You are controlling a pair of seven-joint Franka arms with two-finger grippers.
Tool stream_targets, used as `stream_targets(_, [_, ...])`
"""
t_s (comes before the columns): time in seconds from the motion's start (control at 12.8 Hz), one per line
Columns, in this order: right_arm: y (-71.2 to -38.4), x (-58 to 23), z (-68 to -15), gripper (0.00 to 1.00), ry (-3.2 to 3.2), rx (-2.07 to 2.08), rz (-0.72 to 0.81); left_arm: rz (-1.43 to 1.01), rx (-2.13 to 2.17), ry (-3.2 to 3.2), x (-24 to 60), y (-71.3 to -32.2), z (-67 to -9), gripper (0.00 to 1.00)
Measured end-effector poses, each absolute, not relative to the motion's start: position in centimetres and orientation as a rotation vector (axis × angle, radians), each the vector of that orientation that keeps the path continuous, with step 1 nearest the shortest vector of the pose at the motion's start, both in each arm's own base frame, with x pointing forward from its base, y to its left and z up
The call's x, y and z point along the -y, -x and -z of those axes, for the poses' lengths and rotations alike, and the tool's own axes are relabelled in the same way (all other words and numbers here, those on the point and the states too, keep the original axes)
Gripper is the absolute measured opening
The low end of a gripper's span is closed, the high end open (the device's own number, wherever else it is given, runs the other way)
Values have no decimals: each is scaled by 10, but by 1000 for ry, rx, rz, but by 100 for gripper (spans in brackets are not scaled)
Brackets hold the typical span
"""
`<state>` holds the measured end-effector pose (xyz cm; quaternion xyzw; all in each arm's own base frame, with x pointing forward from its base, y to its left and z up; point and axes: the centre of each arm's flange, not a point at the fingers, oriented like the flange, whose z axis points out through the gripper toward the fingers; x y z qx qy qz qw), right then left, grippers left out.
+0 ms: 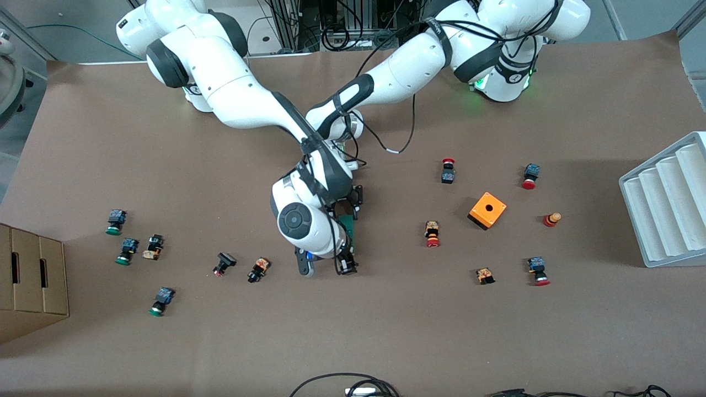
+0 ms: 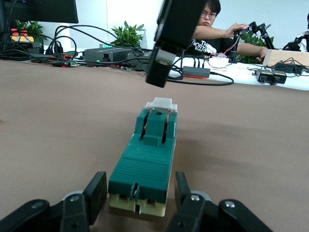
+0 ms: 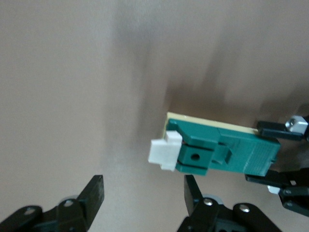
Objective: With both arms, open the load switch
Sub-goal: 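Close the right gripper around the white lever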
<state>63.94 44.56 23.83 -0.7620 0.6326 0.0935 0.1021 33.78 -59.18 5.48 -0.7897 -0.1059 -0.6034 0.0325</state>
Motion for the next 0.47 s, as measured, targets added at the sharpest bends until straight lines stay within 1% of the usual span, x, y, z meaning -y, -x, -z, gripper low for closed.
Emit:
stream_targets(0.08, [-643,-441,-238,75,2235,-1880,-285,1858,326,2430,592,-338,-55,61])
stream_targets(0.23, [-646,-437,-237,74,2211,-1893,-308,1858,326,2430,592,-338,-55,60])
stream_targets(0.31, [-646,-437,-235,70,2208,-1897,-314,1857,325,2429,592,-338,-55,55])
stream_targets(0.39, [-645,-437,-231,70,2210,-1900,-319,1857,325,2429,592,-338,-55,55])
stream_targets(0.47, [-643,-438,-227,64,2211,-1907,-330,1856,325,2428,592,-338,-55,53])
